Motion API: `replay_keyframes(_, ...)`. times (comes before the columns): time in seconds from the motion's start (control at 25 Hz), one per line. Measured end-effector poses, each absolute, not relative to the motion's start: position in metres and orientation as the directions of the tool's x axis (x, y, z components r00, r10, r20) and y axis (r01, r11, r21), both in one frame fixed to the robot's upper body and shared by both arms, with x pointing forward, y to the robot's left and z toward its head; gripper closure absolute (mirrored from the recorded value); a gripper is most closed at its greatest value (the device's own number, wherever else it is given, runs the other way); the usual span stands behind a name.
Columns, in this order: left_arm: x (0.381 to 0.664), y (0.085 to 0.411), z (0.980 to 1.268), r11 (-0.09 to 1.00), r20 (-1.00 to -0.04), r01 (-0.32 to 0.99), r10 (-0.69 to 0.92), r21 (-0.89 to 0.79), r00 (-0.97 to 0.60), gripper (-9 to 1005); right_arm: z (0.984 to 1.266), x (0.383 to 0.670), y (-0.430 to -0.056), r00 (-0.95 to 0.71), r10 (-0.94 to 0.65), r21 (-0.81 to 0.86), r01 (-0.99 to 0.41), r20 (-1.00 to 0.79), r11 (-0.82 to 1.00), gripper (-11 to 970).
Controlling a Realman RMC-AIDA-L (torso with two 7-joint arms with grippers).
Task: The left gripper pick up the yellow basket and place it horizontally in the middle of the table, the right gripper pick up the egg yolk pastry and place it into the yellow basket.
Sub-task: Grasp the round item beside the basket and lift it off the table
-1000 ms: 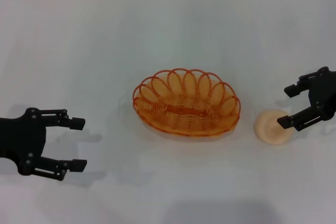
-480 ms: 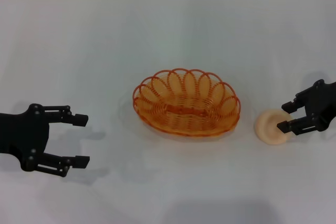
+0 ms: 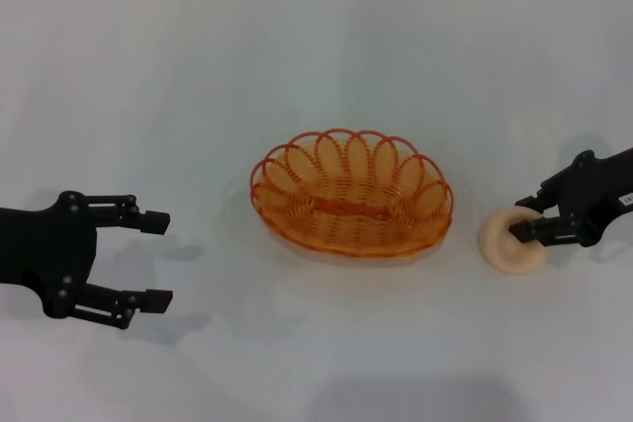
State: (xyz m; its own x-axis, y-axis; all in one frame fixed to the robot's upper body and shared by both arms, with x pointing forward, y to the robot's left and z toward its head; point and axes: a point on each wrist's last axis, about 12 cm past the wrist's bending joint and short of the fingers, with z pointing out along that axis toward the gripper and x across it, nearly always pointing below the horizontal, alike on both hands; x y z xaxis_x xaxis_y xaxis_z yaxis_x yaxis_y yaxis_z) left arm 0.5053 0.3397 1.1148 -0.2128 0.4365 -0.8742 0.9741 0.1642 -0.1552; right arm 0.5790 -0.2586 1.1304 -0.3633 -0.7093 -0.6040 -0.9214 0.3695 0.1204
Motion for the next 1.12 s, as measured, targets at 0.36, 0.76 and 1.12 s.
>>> replay_keyframes(0.36, 0.506, 0.339, 1.115, 0.162, -0.875, 0.975, 0.437, -0.150, -0.208, 127, 1.131, 0.581, -0.258, -0.359, -0.698, 0.109, -0.920, -0.620, 0.376, 788)
replay_keyframes(0.76, 0.504, 0.341, 1.114, 0.167, -0.876, 0.974, 0.435, -0.150, -0.210, 127, 1.144, 0.579, -0.262, -0.333, -0.704, 0.098, -0.930, -0.627, 0.353, 913)
replay_keyframes(1.12, 0.496, 0.346, 1.111, 0.178, -0.875, 0.971, 0.429, -0.160, -0.223, 127, 1.186, 0.577, -0.275, -0.291, -0.664, 0.056, -0.935, -0.689, 0.351, 918)
